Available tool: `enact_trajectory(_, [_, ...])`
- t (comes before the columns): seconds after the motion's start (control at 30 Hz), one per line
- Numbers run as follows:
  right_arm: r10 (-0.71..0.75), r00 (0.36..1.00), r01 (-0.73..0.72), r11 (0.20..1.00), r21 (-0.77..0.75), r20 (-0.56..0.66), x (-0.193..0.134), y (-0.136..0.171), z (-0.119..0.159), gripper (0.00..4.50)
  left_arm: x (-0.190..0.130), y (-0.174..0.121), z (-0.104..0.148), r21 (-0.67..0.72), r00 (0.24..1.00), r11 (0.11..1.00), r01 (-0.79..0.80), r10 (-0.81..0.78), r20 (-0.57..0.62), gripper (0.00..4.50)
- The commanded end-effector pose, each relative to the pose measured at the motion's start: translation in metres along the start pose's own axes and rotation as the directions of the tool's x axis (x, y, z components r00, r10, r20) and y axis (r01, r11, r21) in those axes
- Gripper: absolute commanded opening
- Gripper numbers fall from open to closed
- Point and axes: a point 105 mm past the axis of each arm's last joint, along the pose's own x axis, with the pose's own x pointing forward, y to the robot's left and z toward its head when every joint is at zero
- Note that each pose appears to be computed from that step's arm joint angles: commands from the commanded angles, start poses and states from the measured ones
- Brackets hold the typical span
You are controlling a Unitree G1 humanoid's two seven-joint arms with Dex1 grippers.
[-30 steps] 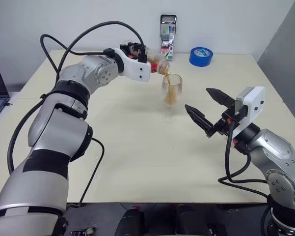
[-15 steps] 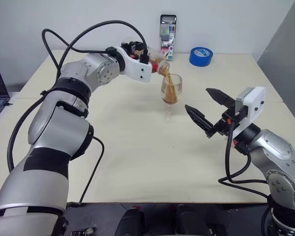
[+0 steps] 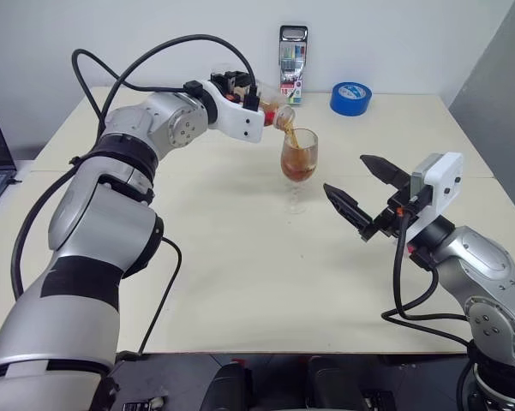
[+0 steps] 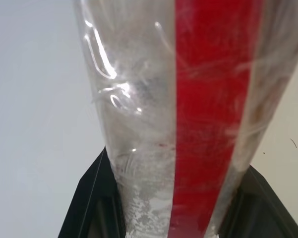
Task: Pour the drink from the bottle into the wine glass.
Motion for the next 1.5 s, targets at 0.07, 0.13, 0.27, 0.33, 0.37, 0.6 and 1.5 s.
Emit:
enact_trajectory(0.07, [0.003,1.000,-0.003,1.000,-0.027,0.031,-0.003,0.003,0.008,4.50,0.002,0.025,0.005,-0.090,0.997,0.994,-0.069,0.071,0.018,1.71])
enact_trajectory(0.13, [0.001,1.000,-0.001,1.000,-0.025,0.029,-0.003,0.003,0.007,4.50,0.003,0.022,0.007,-0.124,0.998,0.990,-0.061,0.065,0.024,1.71])
enact_trajectory(0.27, [0.005,1.000,-0.004,1.000,-0.023,0.029,-0.003,0.004,0.006,4.50,0.003,0.019,0.008,-0.230,0.998,0.972,-0.049,0.058,0.032,1.71])
enact_trajectory(0.33, [0.009,0.999,-0.008,1.000,-0.023,0.032,-0.003,0.006,0.007,4.50,0.003,0.019,0.008,-0.281,0.998,0.959,-0.046,0.058,0.034,1.71])
enact_trajectory(0.37, [0.013,0.999,-0.012,1.000,-0.024,0.035,-0.002,0.006,0.008,4.50,0.003,0.019,0.008,-0.335,0.997,0.941,-0.045,0.061,0.036,1.71])
enact_trajectory(0.6, [0.029,0.998,-0.027,0.999,-0.032,0.050,0.002,0.006,0.018,4.50,0.000,0.035,0.012,-0.729,0.981,0.684,-0.014,0.150,0.122,1.71])
enact_trajectory(1.5, [0.189,0.982,-0.190,0.982,-0.024,-0.024,-0.026,0.044,-0.026,4.50,-0.108,-0.122,-0.016,-0.918,0.916,-0.220,-0.331,0.160,-0.368,1.71])
